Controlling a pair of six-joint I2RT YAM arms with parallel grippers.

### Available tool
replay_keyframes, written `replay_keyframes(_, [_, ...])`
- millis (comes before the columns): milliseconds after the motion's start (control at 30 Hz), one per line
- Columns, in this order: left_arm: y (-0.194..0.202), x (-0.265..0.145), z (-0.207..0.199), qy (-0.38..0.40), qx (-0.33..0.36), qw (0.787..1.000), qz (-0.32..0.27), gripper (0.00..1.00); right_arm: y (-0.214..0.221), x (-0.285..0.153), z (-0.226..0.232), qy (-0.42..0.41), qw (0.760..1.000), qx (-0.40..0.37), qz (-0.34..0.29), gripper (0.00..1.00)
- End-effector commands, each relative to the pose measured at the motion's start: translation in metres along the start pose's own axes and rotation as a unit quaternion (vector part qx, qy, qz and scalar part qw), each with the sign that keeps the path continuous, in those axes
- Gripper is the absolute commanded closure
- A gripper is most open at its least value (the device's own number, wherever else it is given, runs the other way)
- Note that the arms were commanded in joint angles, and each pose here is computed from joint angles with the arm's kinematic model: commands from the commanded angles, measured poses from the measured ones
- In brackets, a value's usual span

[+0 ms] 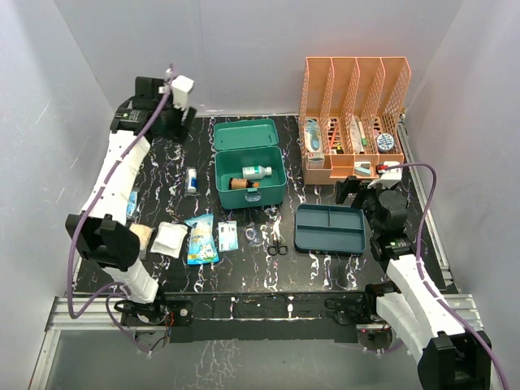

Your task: Organize the medicine kit

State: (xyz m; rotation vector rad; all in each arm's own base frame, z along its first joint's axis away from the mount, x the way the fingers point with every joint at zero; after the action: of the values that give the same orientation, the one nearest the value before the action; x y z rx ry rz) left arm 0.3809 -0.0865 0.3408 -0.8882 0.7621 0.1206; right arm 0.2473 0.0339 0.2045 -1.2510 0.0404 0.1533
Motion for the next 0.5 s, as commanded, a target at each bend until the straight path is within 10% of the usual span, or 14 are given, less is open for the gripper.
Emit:
replay_keyframes(0, [0.066,0.058,-0.002,0.013,-0.196,0.977,0.085,0.33,-0.029,0.009,0.015,-0.011,1.0,0.002,-0.021,0.02])
replay_keyframes(467, [0.107,0.131,-0.026,0.024,-0.321,0.935,0.147,0.34,-0.05,0.027,0.146,-0.035,0.996,-0.079,0.036,0.02])
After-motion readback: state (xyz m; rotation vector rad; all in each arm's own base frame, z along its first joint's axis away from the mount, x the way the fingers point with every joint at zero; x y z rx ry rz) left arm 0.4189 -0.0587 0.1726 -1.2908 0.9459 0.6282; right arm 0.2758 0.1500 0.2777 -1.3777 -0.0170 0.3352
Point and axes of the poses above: each gripper's point midway between its finger pads, its own x axis out along the fingers, its own z axis along the line the jaws close on, y = z × x, the point moved 7 cm from there along -x, back along the fingers, and after that the axes turned 9 degrees about x, right-handed, at the moved point
